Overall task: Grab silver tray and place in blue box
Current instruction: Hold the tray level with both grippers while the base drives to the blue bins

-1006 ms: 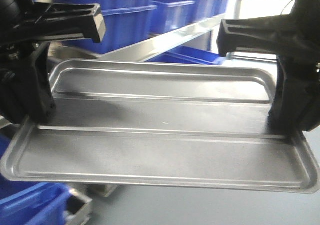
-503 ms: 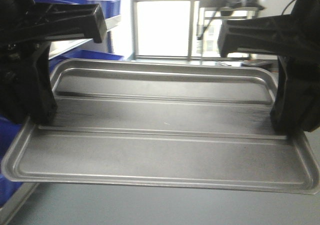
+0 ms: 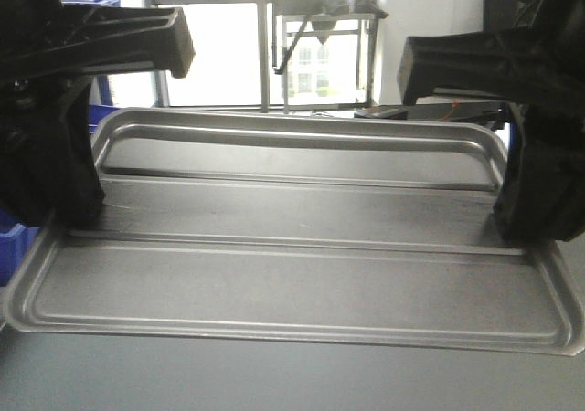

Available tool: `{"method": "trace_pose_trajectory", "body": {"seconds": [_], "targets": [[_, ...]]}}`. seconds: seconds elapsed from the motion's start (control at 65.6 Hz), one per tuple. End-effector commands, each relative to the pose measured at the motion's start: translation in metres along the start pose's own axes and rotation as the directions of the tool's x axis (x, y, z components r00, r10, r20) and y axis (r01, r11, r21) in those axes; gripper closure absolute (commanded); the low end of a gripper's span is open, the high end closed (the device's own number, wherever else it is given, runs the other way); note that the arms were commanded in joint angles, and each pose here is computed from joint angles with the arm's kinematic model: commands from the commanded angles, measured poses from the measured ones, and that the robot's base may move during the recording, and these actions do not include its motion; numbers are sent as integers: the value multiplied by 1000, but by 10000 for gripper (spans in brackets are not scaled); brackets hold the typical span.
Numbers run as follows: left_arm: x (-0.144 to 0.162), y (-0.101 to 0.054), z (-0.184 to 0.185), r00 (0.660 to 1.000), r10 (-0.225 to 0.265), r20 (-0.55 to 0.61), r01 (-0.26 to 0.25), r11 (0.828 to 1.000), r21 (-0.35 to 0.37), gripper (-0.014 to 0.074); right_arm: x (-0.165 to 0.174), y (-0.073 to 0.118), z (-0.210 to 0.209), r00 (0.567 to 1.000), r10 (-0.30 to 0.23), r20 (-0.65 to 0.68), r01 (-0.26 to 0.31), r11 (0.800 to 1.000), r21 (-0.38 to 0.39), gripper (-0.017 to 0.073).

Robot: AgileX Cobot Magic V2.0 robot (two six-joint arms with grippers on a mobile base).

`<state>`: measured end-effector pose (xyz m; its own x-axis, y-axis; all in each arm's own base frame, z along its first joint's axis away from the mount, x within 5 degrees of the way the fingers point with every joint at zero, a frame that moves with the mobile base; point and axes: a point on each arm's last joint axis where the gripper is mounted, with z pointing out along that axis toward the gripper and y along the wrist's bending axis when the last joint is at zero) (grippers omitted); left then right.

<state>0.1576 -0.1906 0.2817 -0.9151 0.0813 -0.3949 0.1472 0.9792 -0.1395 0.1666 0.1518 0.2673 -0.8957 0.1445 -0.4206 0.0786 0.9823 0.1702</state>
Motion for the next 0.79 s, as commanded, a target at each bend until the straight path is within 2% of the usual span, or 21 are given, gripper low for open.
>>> {"method": "trace_pose_trajectory", "body": {"seconds": [0.0, 0.778], "targets": [[-5, -2, -15, 998, -1, 55, -2, 999, 46, 608, -9, 2, -10, 998, -17, 67, 19, 999, -32, 491], [-5, -2, -15, 998, -1, 55, -2, 999, 46, 608, -9, 2, -10, 998, -17, 67, 19, 999, -32, 491]]}}
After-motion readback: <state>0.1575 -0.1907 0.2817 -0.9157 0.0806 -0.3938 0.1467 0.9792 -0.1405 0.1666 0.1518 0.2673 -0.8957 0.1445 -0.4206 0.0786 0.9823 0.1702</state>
